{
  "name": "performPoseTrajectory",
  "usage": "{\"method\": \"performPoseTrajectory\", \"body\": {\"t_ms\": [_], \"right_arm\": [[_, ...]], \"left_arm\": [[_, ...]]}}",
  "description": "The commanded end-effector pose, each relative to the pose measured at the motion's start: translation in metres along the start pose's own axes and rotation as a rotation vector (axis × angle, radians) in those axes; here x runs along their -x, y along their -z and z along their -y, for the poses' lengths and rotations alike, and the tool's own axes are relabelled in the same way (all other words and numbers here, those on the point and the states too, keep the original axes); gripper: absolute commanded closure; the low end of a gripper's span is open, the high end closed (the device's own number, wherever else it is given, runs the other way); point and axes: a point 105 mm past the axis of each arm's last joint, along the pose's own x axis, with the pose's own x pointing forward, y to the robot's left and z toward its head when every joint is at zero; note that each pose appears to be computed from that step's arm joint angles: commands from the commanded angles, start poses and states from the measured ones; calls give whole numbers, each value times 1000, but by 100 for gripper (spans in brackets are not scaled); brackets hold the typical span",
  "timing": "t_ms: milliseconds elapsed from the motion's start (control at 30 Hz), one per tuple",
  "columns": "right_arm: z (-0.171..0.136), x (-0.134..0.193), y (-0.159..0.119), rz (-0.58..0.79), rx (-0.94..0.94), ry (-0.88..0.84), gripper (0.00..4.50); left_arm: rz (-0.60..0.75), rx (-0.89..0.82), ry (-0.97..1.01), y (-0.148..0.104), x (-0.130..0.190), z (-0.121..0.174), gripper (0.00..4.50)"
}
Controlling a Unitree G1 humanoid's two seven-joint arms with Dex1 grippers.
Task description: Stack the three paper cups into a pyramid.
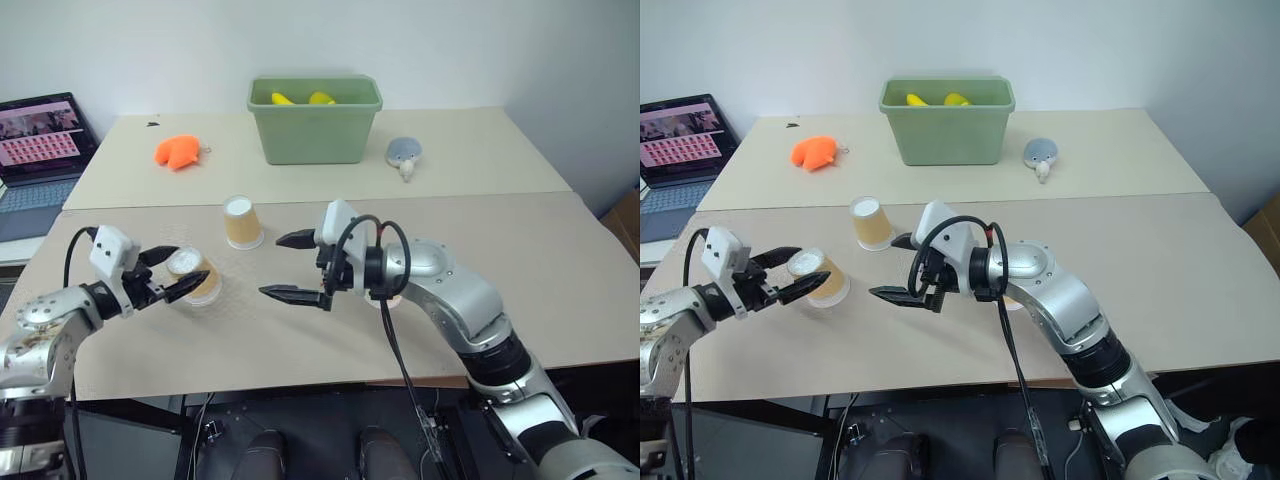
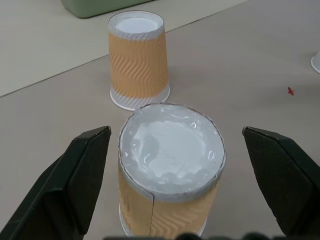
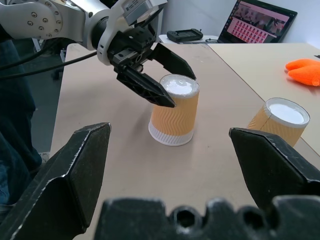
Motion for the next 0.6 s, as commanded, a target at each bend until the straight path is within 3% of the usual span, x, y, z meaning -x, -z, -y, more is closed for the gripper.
{"method": "performPoseTrajectory", "body": {"t_ms": [33,233,333,367,433,600], "right_arm": [[1,5,-11,31,28,26,4],[2,7,-10,29,23,49,4],[4,7,-9,28,19,61,0],[5,8,-9,27,17,64,0],[6,8,-8,25,15,70,0],[9,10,-7,21,12,86,0]], "left_arm": [[17,-48,16,-9,-5,-2,0],[18,-50,29,-10,-9,-4,0],[19,-50,32,-11,-10,-4,90],[19,-49,32,-11,-11,-5,101],[16,-49,29,-12,-11,-6,190],[14,-58,23,-14,-10,-8,199]]}}
